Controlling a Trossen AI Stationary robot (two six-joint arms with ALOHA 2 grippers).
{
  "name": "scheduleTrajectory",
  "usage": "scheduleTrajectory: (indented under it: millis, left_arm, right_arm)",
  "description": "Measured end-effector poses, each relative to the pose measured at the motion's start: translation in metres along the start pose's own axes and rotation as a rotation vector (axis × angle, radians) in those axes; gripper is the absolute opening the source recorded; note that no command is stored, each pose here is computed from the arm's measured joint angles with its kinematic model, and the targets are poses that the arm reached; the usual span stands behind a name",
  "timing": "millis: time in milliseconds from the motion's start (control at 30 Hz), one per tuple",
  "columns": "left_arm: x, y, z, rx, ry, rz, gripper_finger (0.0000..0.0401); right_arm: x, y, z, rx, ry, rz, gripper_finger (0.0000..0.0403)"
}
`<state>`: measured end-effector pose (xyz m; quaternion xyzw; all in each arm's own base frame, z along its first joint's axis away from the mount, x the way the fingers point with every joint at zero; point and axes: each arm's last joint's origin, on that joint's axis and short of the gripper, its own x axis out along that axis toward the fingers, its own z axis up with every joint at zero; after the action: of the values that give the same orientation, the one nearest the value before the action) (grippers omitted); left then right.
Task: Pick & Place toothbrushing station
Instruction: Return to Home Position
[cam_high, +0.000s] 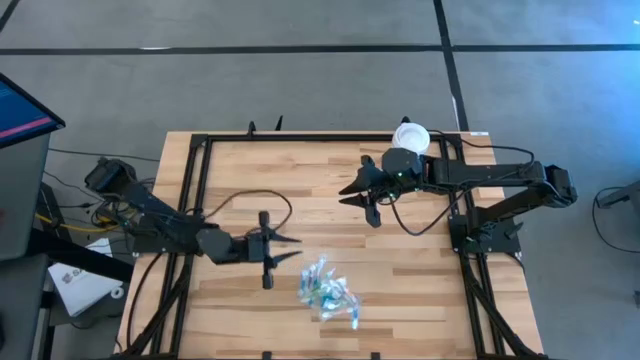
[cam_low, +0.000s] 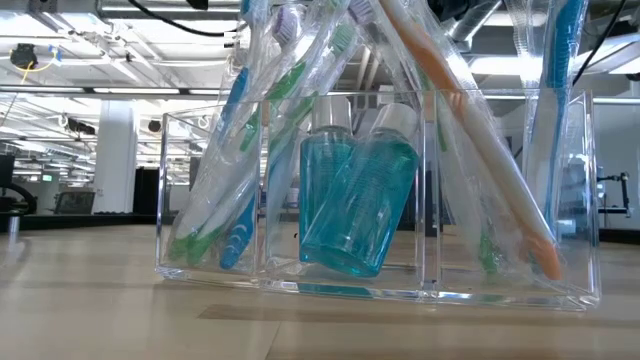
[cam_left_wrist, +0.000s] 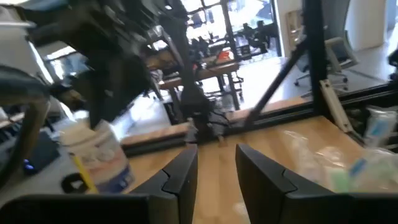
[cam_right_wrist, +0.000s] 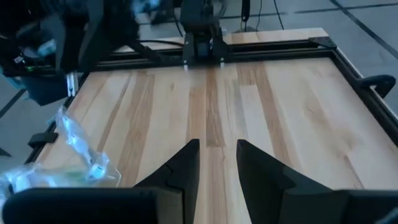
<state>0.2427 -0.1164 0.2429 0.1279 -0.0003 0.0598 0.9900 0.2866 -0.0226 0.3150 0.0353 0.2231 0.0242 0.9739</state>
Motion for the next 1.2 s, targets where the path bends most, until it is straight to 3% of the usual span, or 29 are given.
scheduleTrajectory:
  millis: [200, 533, 900, 1200]
  left_arm:
    - [-0.013, 0.030, 0.019, 0.004, -0.016, 0.054, 0.0104]
    - [-0.023, 0.060, 0.024, 0.014, 0.024, 0.122, 0.0104]
    - [-0.057, 0.086, -0.002, -0.051, 0.002, 0.198, 0.0104]
    - [-0.087, 0.093, -0.028, -0.115, -0.046, 0.182, 0.0104]
  right_arm:
    - [0.005, -0.007, -0.009, -0.015, -0.044, -0.017, 0.0098]
    - [0.012, -0.014, -0.030, -0.017, -0.109, -0.037, 0.0098]
    - [0.017, -0.021, -0.053, -0.007, -0.154, -0.053, 0.0098]
    - [0.015, -0.029, -0.066, 0.005, -0.236, -0.078, 0.0098]
